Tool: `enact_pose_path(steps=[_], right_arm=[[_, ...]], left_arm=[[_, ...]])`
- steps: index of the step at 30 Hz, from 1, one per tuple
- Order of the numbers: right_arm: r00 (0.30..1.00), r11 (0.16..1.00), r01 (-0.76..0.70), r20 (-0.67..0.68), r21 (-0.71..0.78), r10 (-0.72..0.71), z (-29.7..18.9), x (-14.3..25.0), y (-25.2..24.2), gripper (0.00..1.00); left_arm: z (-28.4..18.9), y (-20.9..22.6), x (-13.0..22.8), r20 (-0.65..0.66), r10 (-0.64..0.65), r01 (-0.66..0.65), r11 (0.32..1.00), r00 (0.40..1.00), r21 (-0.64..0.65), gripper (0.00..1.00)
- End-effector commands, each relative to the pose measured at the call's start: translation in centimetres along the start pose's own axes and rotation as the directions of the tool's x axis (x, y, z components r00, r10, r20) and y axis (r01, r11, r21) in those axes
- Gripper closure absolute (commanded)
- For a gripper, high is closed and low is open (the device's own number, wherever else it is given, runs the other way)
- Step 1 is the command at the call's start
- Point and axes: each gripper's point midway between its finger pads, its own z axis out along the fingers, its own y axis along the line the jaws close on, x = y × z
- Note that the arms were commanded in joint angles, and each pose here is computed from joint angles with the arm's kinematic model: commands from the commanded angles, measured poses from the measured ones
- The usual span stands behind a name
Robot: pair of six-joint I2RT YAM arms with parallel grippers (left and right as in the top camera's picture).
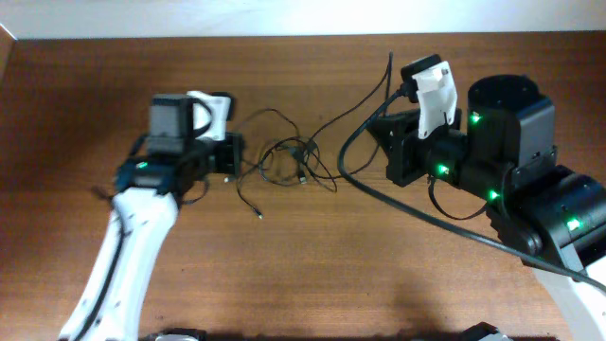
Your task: Untangle cables
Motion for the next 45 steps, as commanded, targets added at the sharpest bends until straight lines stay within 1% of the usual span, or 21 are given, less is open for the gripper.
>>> enact_pose_path(steps=[1,3,4,6,7,8,9,12,13,15,17,20,23,29,33,34,38,42,45], right_arm=[[0.995,0.984,-0.059,0.092,0.170,0.044,-1.5,-1.9,-2.7,0.96],[0.990,0.985,-0.057,0.135,0.161,0.035,-2.7,-3.4,-2.2,0.96],[0.987,0.986,-0.056,0.159,0.159,0.030,-3.4,-4.1,-2.0,0.96],[0.977,0.979,-0.059,0.213,0.197,0.016,-5.0,-5.7,-2.2,0.96],[0.974,0.973,-0.060,0.225,0.223,0.009,-5.4,-5.9,-2.6,0.96],[0.978,0.969,-0.025,0.209,0.246,-0.028,-5.3,-5.8,-2.9,0.96],[0.986,0.957,-0.011,0.165,0.290,-0.038,-4.9,-4.9,-3.7,0.96],[0.998,0.902,-0.006,0.052,0.431,-0.018,-4.3,-2.4,-6.6,0.96],[1.000,0.870,0.002,0.003,0.493,-0.004,-4.1,-1.3,-7.9,0.96],[0.996,0.774,-0.007,-0.062,0.633,0.060,-4.4,0.8,-10.7,0.96],[0.987,0.689,-0.026,-0.090,0.724,0.131,-5.0,2.4,-12.5,0.96],[0.957,0.619,-0.047,-0.143,0.784,0.253,-5.3,5.1,-14.7,0.96],[0.885,0.609,-0.060,-0.240,0.791,0.399,-4.1,8.6,-17.0,0.96],[0.739,0.559,-0.132,-0.294,0.819,0.606,-2.0,12.5,-21.7,0.96],[0.664,0.541,-0.093,-0.352,0.836,0.659,0.3,14.9,-23.7,0.96],[0.636,0.540,-0.074,-0.377,0.839,0.673,1.3,15.8,-24.3,0.96],[0.581,0.539,-0.038,-0.421,0.841,0.697,3.6,17.8,-25.5,0.96],[0.557,0.553,-0.014,-0.453,0.833,0.696,5.4,19.1,-26.6,0.96],[0.533,0.574,-0.049,-0.465,0.817,0.707,6.8,19.9,-26.4,0.96]], left_arm=[[-2.3,5.6,0.2,0.056,-0.204,0.211,0.950,0.977,-0.229,1.00],[-3.0,7.8,1.2,0.055,-0.263,0.267,0.910,0.963,-0.316,1.00],[-3.2,8.4,1.4,0.055,-0.272,0.274,0.900,0.961,-0.339,1.00],[-4.0,10.3,2.1,0.060,-0.306,0.304,0.864,0.950,-0.401,1.00],[-4.5,11.1,2.5,0.070,-0.346,0.342,0.838,0.936,-0.425,1.00],[-5.0,12.1,3.0,0.083,-0.385,0.379,0.809,0.919,-0.449,1.00],[-5.6,13.3,3.4,0.097,-0.417,0.411,0.782,0.904,-0.468,1.00],[-6.6,15.1,3.9,0.120,-0.464,0.459,0.742,0.878,-0.489,1.00],[-6.8,15.5,4.1,0.125,-0.474,0.469,0.731,0.872,-0.495,1.00],[-7.2,16.1,4.3,0.136,-0.487,0.484,0.717,0.863,-0.502,1.00],[-7.2,16.1,4.3,0.137,-0.488,0.485,0.716,0.862,-0.503,1.00],[-7.2,16.1,4.3,0.137,-0.488,0.485,0.716,0.862,-0.503,1.00],[-7.2,16.1,4.4,0.134,-0.490,0.485,0.715,0.862,-0.504,1.00],[-6.9,15.6,4.6,0.115,-0.499,0.487,0.727,0.859,-0.484,1.00],[-5.9,15.4,5.7,0.085,-0.514,0.491,0.737,0.853,-0.465,1.00],[-5.7,15.4,5.9,0.082,-0.516,0.491,0.736,0.852,-0.466,1.00],[-5.3,15.0,5.9,0.072,-0.521,0.497,0.751,0.851,-0.435,1.00],[-5.2,14.8,5.9,0.068,-0.523,0.499,0.756,0.850,-0.424,1.00],[-5.2,14.7,5.8,0.069,-0.522,0.499,0.757,0.850,-0.421,1.00]])
